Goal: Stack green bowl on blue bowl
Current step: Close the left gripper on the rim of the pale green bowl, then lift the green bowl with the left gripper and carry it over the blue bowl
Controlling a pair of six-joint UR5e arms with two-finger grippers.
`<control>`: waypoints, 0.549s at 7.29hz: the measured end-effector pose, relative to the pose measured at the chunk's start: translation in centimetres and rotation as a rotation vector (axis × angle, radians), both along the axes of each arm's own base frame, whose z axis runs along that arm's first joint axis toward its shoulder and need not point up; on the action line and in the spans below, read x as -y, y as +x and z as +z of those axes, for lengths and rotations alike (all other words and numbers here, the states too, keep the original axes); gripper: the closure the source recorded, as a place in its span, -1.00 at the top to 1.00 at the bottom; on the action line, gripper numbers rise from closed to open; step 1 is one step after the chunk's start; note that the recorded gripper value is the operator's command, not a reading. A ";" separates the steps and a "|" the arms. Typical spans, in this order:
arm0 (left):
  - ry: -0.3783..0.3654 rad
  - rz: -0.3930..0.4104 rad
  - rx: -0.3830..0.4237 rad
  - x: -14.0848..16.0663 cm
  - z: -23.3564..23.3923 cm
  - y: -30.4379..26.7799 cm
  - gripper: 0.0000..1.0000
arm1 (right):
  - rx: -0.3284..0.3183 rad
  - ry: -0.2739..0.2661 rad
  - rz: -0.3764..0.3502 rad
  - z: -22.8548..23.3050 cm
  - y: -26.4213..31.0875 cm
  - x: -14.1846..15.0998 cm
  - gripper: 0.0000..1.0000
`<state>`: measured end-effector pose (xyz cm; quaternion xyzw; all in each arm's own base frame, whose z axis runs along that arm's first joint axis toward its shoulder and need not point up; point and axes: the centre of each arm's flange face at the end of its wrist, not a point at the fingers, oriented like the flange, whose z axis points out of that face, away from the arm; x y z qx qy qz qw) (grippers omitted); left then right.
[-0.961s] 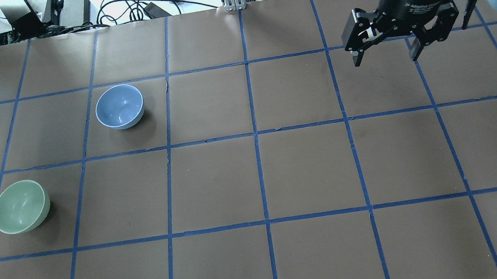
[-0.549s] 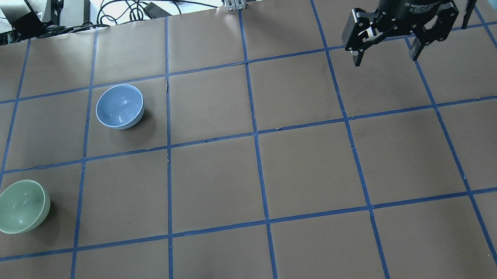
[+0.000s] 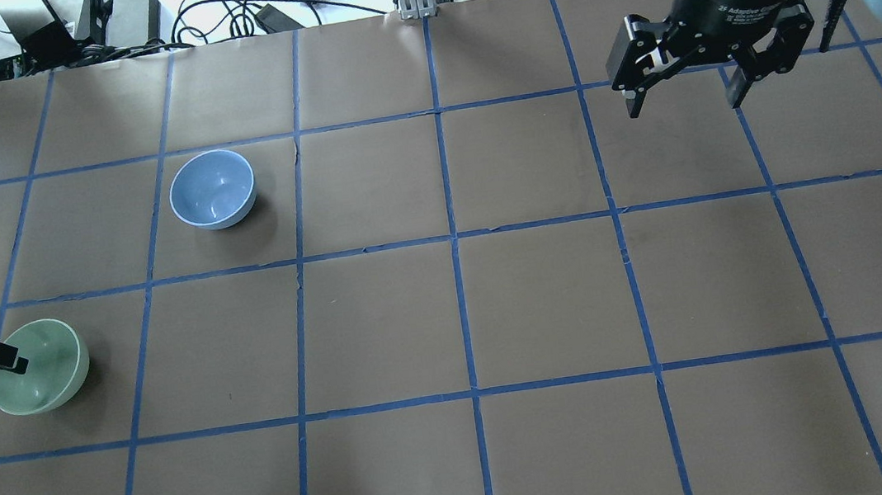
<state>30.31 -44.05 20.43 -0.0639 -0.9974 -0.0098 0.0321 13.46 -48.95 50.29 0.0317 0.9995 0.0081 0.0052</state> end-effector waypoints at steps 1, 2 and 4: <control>0.011 0.001 -0.011 -0.1 -0.2 0.0 -1.00 | 0.000 0.000 0.000 0.0 0.0 0.0 1.00; 0.023 0.005 -0.027 -0.1 -0.2 0.0 -1.00 | 0.000 0.000 0.000 0.0 0.0 0.0 1.00; 0.032 0.005 -0.040 -0.1 0.2 0.1 -1.00 | 0.000 0.000 0.000 0.0 0.0 0.0 1.00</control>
